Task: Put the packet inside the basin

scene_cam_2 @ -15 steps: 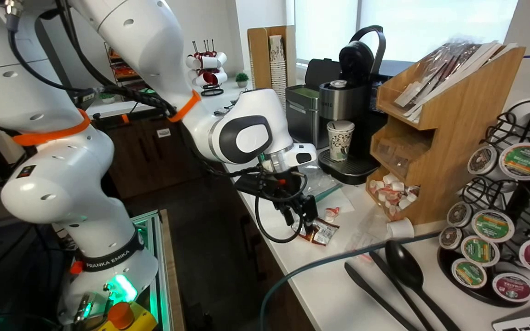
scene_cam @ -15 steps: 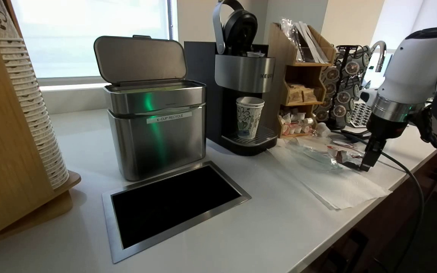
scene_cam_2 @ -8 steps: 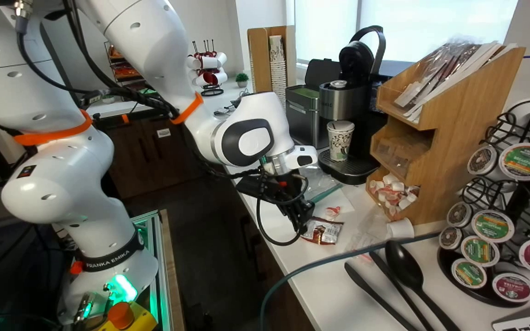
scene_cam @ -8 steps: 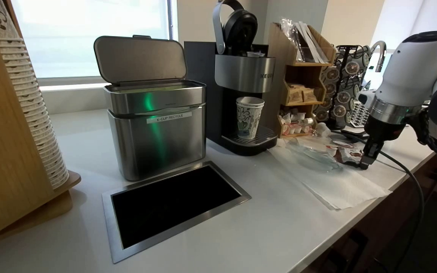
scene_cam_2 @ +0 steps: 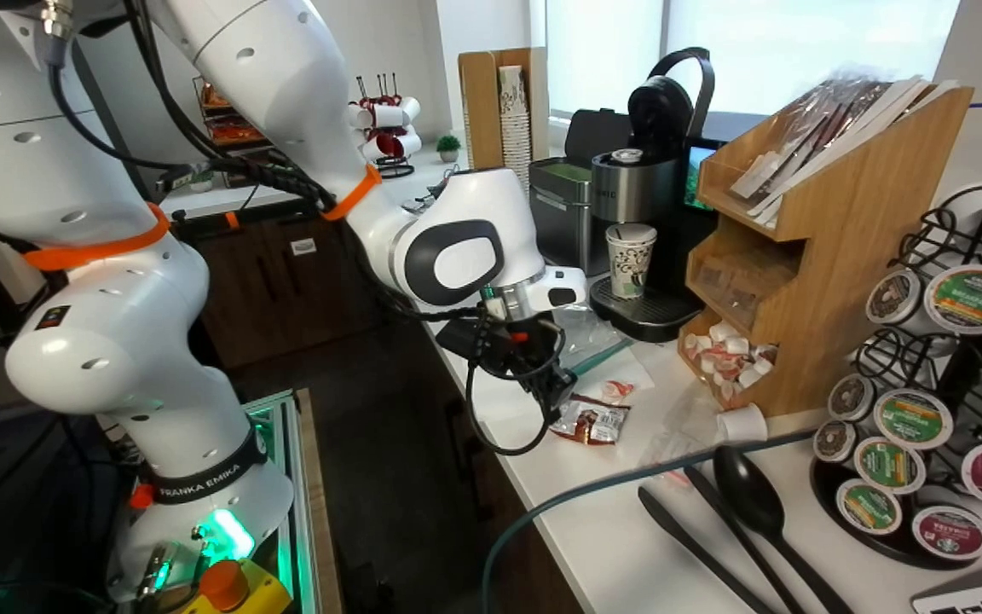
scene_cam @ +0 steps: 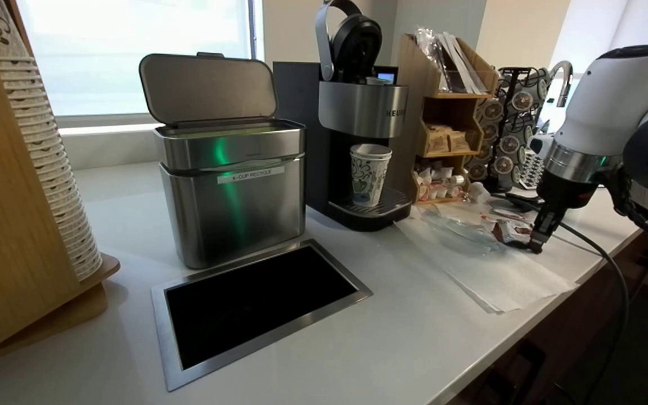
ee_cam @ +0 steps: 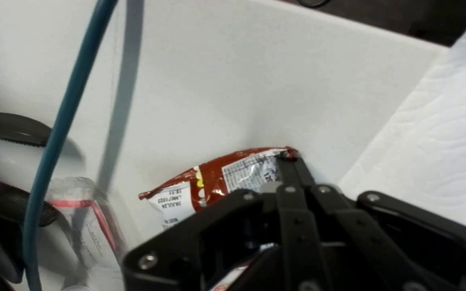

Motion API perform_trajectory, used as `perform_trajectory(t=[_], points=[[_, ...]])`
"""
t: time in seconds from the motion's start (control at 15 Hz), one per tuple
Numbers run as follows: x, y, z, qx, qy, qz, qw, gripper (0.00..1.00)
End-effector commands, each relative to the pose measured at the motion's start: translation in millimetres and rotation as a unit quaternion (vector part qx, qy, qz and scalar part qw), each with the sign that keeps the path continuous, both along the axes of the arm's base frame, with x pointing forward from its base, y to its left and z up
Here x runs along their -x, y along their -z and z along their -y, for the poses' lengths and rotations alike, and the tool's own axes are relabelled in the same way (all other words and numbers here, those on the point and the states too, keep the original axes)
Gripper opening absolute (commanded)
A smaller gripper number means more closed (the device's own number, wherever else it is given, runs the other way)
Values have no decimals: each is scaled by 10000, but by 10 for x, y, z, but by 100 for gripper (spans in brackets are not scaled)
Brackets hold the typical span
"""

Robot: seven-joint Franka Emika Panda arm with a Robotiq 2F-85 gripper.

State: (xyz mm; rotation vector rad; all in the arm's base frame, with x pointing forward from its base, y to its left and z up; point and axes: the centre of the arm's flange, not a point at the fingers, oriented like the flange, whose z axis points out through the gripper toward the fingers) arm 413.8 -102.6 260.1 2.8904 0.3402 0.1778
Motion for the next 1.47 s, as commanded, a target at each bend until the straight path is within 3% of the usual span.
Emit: perform_trajectory(t=[0.0, 0.4, 0.73, 1.0, 1.07, 1.4], points=[[298, -720, -279, -567, -99, 513, 9970, 0], [433, -1695, -664, -1108, -432, 1535, 9810, 0], [311, -2110, -1162, -2307, -1211, 1605, 9520, 0], [-36, -2167, -1622, -3191, -1724, 1605, 9180, 0], [244, -2213, -1531, -2808, -1535, 1720, 9317, 0], [201, -2232, -1541, -2813, -1537, 1730, 9313, 0]])
